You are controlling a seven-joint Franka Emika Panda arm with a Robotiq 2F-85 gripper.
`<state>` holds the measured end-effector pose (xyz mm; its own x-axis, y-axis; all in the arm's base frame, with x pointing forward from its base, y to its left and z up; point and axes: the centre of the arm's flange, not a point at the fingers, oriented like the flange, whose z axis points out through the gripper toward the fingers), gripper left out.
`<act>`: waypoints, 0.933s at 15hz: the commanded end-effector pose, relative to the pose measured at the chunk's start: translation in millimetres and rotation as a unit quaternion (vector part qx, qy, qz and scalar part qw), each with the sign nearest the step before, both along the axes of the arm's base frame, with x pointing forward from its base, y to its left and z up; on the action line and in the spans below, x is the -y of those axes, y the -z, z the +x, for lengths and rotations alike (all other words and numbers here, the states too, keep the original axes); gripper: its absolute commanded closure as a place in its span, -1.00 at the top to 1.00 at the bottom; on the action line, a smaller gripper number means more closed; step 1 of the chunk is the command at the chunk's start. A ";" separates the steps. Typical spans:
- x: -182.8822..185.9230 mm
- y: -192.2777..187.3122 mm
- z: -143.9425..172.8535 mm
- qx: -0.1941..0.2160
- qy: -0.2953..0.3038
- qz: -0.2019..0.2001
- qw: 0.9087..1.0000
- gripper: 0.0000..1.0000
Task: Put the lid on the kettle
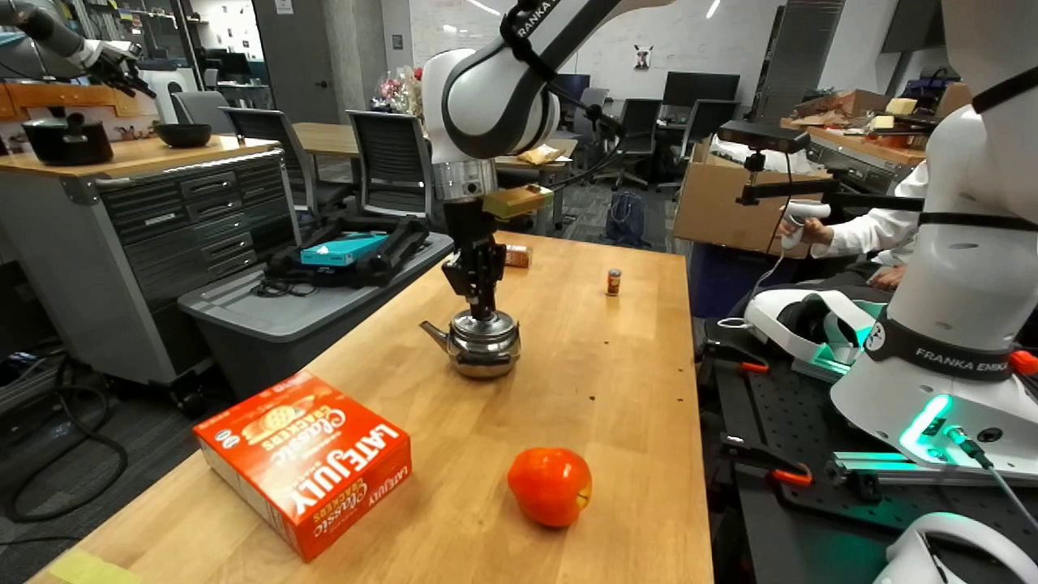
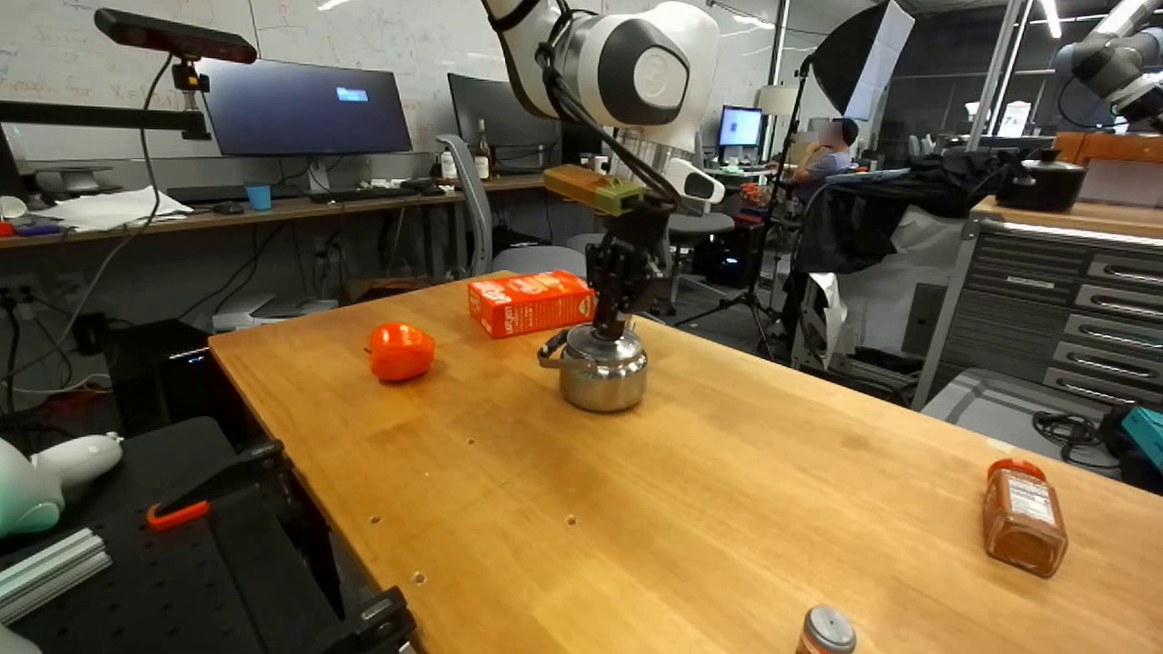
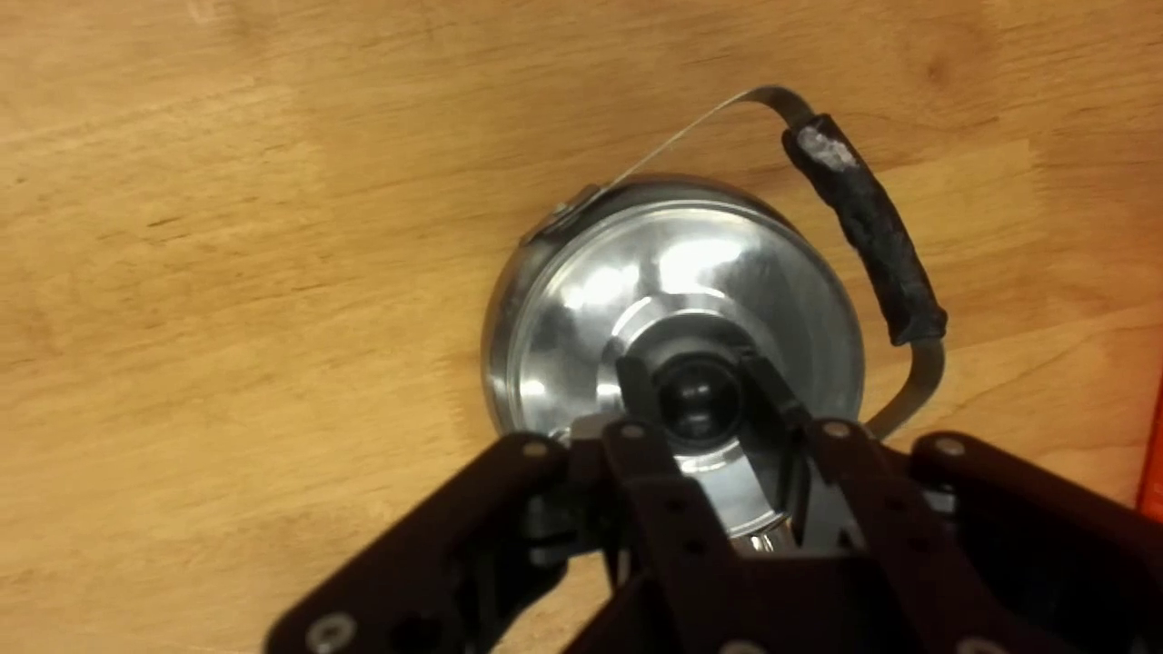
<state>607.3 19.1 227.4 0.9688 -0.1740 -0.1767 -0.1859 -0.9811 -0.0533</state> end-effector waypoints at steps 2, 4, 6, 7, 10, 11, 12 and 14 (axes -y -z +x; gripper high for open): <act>7.1 6.5 0.0 0.001 -0.008 -0.026 1.000 -0.86; 10.0 7.4 -0.5 -0.001 -0.008 -0.042 0.999 -0.86; 14.3 10.0 -1.9 -0.009 -0.010 -0.055 0.998 -0.86; 15.9 10.2 -2.6 -0.012 -0.010 -0.059 0.998 -0.80; 12.9 1.0 -5.6 -0.016 -0.014 -0.056 0.998 0.22; 10.4 -4.5 -7.3 -0.016 -0.017 -0.054 0.998 0.35; 5.0 -13.4 -10.7 -0.013 -0.023 -0.049 0.998 0.53; -7.5 -32.0 -17.3 -0.001 -0.036 -0.042 0.998 0.84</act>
<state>604.3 8.8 226.3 0.9711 -0.1564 -0.1803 -0.1519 -0.9876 0.0386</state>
